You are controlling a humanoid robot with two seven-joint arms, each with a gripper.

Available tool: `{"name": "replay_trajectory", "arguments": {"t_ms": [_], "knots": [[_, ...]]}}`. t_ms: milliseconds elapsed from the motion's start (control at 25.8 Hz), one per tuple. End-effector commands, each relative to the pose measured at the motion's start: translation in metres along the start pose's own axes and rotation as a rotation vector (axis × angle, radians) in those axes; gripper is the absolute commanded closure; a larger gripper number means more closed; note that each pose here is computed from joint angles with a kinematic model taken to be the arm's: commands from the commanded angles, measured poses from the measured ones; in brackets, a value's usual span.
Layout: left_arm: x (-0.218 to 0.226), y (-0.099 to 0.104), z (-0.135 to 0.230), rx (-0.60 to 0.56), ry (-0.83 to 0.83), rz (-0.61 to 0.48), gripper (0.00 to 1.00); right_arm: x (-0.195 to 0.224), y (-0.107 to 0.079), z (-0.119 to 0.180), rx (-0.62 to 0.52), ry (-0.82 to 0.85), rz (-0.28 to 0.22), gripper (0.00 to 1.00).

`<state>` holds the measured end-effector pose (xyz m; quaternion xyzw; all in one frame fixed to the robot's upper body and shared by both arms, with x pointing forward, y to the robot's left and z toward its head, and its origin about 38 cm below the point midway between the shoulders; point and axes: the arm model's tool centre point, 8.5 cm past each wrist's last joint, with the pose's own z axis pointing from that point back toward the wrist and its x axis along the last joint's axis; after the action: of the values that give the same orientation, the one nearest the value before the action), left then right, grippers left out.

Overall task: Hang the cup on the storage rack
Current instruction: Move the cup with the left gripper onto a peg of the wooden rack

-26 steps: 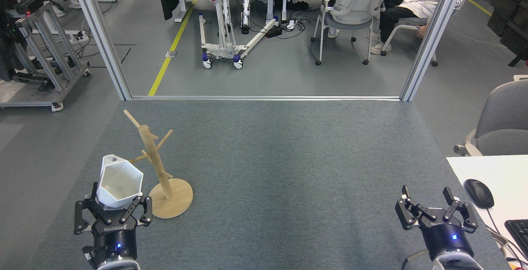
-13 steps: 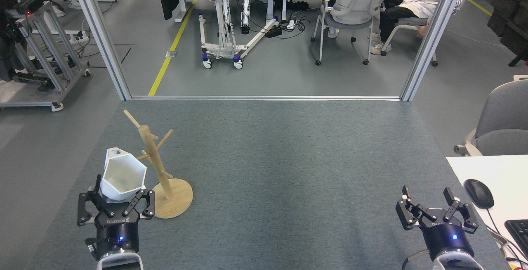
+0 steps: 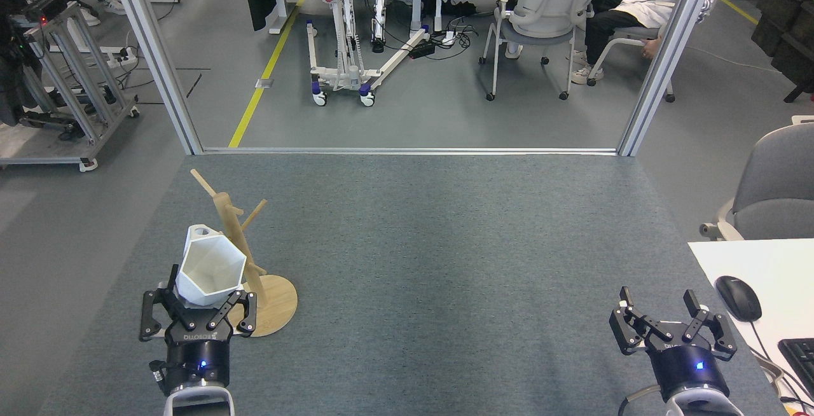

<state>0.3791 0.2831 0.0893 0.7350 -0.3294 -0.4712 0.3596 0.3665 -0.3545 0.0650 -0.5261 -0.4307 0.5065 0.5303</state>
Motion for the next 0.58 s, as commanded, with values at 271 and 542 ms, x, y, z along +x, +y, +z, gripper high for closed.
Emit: {"name": "replay_trajectory", "arguments": {"t_ms": [271, 542], "knots": [[0.0069, 0.0005, 0.0034, 0.0, -0.019, 0.002, 0.58, -0.0005, -0.0004, 0.0, -0.004, 0.002, -0.002, 0.01], [0.0098, -0.0019, 0.005, 0.002, -0.022, -0.004, 0.28, -0.0005, -0.0004, 0.0, -0.004, 0.002, -0.002, 0.01]]}}
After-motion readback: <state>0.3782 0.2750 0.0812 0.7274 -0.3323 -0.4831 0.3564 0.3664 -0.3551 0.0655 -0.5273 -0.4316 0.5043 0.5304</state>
